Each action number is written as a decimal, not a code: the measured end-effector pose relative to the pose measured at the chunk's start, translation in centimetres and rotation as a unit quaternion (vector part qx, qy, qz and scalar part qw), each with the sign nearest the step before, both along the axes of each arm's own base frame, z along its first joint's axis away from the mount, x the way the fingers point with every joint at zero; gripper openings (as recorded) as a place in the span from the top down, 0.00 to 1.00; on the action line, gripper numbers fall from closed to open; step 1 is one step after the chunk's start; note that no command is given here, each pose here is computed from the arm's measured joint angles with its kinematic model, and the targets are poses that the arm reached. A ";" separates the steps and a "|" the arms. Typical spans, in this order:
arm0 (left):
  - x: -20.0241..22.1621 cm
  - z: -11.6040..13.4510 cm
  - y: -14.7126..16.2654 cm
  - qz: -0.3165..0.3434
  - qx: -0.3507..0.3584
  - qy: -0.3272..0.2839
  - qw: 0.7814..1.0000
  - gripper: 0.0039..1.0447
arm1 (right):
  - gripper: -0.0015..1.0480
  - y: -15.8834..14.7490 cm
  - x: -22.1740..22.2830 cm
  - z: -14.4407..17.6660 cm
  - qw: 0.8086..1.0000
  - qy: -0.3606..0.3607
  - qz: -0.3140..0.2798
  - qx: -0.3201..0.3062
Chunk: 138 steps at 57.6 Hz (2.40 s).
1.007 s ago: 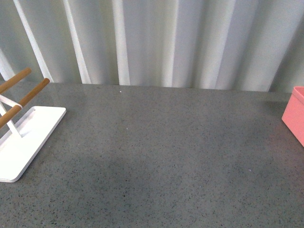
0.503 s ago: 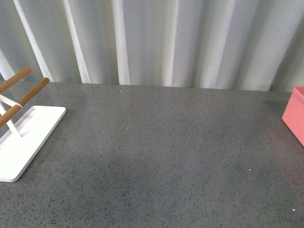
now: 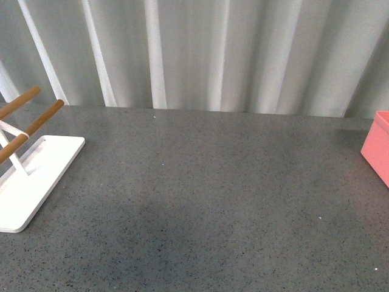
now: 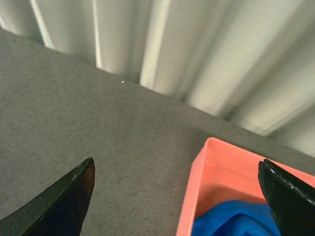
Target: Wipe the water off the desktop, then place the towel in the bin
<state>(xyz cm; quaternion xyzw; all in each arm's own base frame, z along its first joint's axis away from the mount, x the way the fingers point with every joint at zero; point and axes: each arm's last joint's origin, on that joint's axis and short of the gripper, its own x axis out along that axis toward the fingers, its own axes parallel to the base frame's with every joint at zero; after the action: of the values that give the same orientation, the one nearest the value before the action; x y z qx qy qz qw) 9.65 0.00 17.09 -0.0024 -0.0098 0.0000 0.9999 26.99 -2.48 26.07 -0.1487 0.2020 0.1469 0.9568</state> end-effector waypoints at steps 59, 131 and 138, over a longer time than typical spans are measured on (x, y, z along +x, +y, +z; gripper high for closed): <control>0.0 0.0 0.0 0.000 0.000 0.000 1.000 0.06 | 0.97 2.5 -11.7 -8.3 0.960 -0.198 -0.141 0.138; 0.0 0.0 0.0 0.000 0.000 0.000 1.000 0.06 | 0.97 2.5 -16.8 -9.7 0.961 -0.191 -0.144 0.140; 0.0 0.0 0.0 0.000 0.000 0.000 1.000 0.06 | 0.97 2.5 -17.2 -9.5 0.958 -0.205 -0.142 0.142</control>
<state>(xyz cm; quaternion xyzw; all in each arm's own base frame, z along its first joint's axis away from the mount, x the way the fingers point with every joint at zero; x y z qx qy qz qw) 9.65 0.00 17.09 -0.0024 -0.0098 0.0002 0.9999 9.77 0.00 16.54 -0.0083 -0.0028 0.0028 1.0000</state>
